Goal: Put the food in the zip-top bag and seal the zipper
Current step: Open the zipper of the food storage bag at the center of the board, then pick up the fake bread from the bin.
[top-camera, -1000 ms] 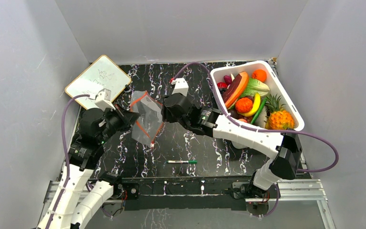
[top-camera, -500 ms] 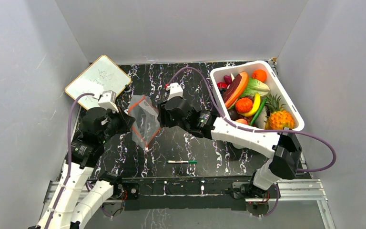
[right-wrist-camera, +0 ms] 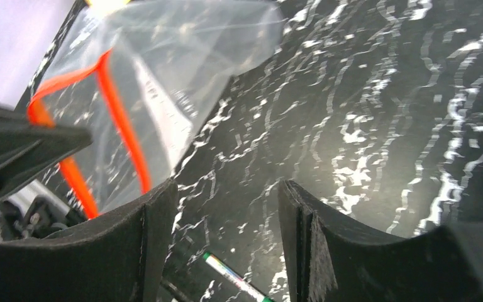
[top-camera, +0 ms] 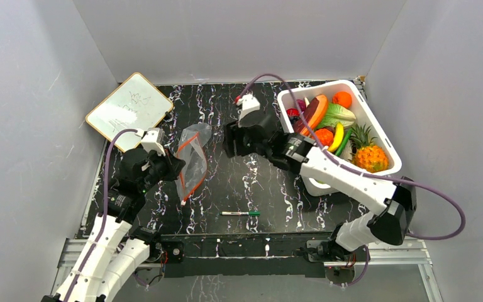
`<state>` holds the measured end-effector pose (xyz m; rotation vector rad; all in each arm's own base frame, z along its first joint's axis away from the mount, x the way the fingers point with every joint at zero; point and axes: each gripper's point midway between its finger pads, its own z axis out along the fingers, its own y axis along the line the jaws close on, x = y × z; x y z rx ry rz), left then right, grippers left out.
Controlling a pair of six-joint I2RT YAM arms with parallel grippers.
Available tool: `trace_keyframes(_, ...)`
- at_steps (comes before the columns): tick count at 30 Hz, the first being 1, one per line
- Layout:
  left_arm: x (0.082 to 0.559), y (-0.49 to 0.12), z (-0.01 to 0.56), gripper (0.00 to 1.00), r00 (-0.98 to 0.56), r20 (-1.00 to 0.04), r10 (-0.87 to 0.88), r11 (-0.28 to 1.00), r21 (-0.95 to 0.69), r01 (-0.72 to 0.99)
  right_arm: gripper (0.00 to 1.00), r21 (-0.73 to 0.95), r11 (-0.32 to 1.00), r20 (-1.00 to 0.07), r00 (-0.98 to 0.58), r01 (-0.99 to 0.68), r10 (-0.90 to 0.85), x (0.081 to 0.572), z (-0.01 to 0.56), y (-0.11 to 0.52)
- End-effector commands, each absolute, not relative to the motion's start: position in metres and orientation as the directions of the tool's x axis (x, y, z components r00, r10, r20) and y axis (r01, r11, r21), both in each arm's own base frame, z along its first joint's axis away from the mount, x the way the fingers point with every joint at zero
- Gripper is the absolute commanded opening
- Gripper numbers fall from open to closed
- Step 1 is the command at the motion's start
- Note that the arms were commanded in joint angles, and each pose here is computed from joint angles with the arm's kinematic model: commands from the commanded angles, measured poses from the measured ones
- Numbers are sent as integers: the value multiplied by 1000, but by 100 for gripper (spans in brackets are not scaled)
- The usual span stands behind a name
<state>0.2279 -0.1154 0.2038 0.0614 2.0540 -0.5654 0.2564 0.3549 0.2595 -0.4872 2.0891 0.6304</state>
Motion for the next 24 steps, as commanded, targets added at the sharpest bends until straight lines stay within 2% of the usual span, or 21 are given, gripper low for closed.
trace_keyframes(1,228,-118,212,0,-503,-848,-163,882,-354,310,57,274,881,-873,-484,-386,59,306,300,291)
trace_keyframes(2,227,-118,213,0,-501,-850,-164,881,-354,313,57,269,902,-872,-484,-339,78,313,298,278)
trace_keyframes(4,225,-118,213,0,-497,-852,-165,880,-355,316,57,240,960,-873,-465,-143,149,343,289,225)
trace_keyframes(9,224,-119,214,0,-491,-856,-163,877,-353,325,55,226,973,-877,-425,50,225,376,271,158)
trace_keyframes(22,224,-120,215,0,-485,-861,-153,873,-348,342,55,409,877,-819,-324,250,474,436,255,51)
trace_keyframes(24,225,-121,215,0,-485,-861,-153,872,-348,343,59,461,849,-782,-334,256,526,445,248,42)
